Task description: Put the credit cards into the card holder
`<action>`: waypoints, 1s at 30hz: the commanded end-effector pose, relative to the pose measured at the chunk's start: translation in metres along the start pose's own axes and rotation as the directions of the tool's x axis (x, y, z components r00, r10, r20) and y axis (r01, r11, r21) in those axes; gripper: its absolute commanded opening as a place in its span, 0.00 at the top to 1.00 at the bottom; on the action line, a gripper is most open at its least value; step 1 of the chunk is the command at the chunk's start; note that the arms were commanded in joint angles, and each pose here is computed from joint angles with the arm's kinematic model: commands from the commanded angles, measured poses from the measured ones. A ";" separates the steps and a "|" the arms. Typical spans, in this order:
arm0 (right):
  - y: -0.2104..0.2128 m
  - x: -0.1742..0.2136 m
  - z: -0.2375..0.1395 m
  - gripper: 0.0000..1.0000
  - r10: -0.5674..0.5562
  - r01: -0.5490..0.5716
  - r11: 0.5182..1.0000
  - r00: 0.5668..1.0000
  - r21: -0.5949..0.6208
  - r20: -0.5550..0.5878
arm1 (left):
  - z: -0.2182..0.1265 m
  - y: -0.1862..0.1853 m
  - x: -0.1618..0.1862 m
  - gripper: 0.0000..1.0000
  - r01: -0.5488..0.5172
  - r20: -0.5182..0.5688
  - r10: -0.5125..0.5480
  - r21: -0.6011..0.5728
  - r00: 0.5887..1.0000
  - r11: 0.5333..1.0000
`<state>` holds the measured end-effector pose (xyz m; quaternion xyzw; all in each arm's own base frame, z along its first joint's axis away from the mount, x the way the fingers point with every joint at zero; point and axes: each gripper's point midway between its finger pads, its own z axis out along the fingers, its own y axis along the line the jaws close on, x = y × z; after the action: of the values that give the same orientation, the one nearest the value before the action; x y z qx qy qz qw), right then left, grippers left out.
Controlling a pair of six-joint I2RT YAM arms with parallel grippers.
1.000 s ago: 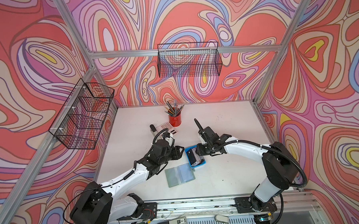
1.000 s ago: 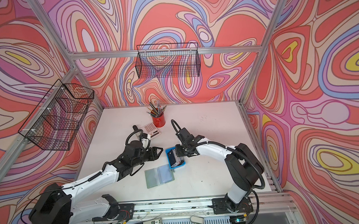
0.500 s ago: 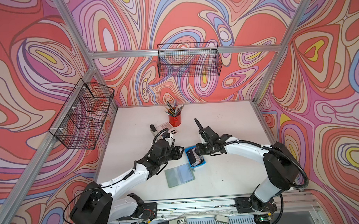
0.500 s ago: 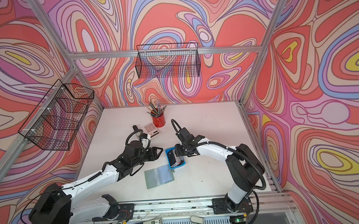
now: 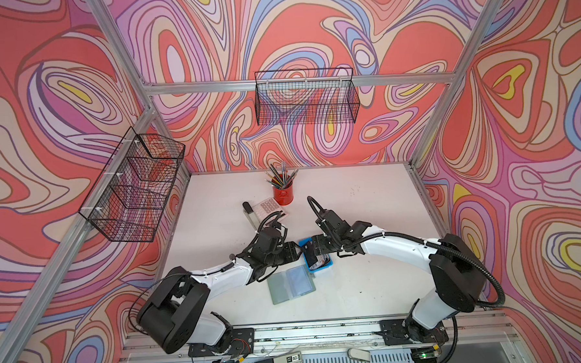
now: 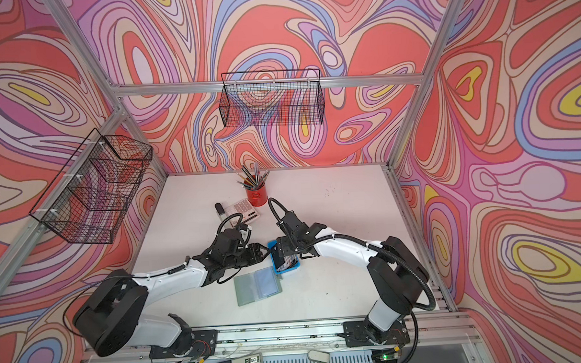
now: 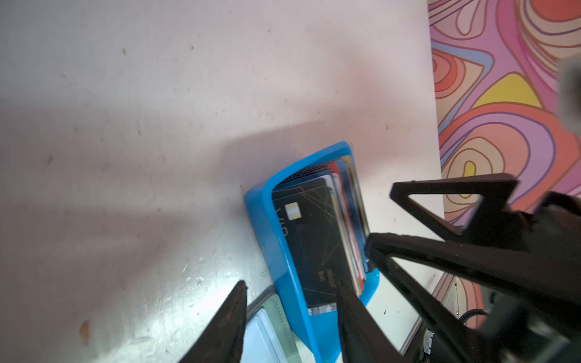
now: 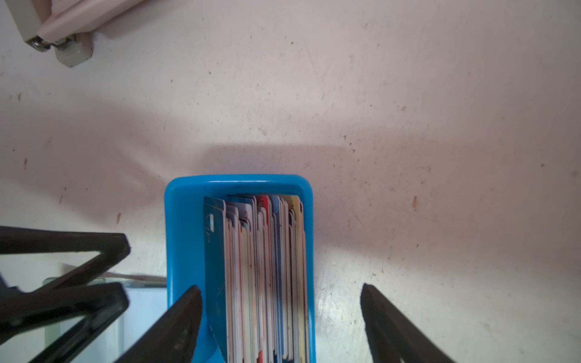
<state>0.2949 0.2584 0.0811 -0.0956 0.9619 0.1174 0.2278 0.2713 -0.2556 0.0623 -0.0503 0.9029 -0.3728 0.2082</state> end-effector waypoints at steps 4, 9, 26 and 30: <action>-0.002 -0.001 0.007 0.14 -0.031 0.032 0.999 1.000 0.039 -0.003 | 0.025 -0.021 -0.002 0.57 0.062 -0.049 -0.055 0.140 0.997 0.988; -0.008 0.002 0.007 0.19 -0.022 0.022 0.997 1.000 0.070 -0.003 | 0.040 -0.049 0.010 0.57 0.058 -0.092 -0.035 0.261 0.995 0.964; -0.035 0.002 -0.014 0.20 0.006 -0.014 0.987 0.999 0.162 0.051 | 0.053 -0.059 0.021 0.60 -0.020 -0.083 0.037 0.198 0.996 0.980; -0.043 -0.003 -0.021 0.17 0.013 -0.021 0.992 0.998 0.126 0.068 | 0.051 -0.057 0.018 0.62 -0.039 -0.070 0.052 0.169 0.996 0.985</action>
<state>0.2971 0.2265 0.0861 -0.0747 0.9619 0.0630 0.2552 0.2649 -0.3362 0.0543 -0.0043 0.8739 -0.4578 0.1637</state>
